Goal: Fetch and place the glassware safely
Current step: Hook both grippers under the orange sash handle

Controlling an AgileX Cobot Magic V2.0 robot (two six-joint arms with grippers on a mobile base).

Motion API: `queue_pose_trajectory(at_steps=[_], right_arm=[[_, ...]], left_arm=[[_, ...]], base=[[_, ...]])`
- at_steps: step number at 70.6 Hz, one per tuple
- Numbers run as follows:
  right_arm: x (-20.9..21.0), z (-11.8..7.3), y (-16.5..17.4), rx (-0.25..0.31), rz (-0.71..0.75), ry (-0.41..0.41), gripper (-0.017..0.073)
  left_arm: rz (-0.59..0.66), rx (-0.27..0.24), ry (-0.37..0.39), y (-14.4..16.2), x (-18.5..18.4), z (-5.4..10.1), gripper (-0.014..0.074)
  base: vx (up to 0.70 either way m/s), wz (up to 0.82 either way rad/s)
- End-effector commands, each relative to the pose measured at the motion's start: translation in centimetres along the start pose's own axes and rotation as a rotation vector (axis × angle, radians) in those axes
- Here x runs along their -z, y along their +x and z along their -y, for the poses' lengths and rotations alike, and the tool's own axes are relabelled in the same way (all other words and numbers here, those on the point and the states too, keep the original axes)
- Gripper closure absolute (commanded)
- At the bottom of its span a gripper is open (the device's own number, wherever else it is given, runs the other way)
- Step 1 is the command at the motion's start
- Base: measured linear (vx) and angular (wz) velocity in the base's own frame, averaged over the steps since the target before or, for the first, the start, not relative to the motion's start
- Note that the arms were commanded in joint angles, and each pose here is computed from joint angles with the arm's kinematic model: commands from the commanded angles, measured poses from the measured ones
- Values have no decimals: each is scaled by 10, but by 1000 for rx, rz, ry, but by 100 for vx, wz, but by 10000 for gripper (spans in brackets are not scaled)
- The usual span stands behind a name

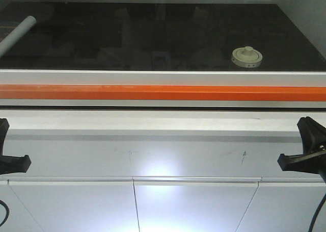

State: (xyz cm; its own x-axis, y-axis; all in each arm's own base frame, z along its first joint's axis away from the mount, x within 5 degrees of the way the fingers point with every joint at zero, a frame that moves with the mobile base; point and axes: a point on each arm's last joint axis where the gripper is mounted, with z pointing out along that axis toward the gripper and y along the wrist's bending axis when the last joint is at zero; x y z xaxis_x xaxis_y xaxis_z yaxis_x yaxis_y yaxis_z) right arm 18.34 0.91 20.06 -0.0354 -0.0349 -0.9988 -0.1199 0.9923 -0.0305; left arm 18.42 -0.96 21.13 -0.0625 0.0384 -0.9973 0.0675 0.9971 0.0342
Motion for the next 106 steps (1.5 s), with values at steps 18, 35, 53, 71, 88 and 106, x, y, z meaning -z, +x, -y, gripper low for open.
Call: queue_pose_trajectory(at_steps=[18,35,53,71,88,106], right_arm=[[-38,3,-5,42,77,-13,563],[-61,7,-1,39,55,-13,563],[-78,9,8,34,21,-14,563],[-95,11,14,29,11,-8,563],[-113,14,15,31,20,-6,563],[-120,15,5,33,83,-1,563]], left_arm=[[115,14,5,-9,-11,1,601],[117,9,5,-8,-12,1,601],[117,9,5,-8,-12,1,601],[117,9,5,-8,-12,1,601],[117,9,5,-8,-12,1,601],[117,9,5,-8,-12,1,601]], base=[[0,0],[0,0],[0,0],[0,0],[0,0],[0,0]])
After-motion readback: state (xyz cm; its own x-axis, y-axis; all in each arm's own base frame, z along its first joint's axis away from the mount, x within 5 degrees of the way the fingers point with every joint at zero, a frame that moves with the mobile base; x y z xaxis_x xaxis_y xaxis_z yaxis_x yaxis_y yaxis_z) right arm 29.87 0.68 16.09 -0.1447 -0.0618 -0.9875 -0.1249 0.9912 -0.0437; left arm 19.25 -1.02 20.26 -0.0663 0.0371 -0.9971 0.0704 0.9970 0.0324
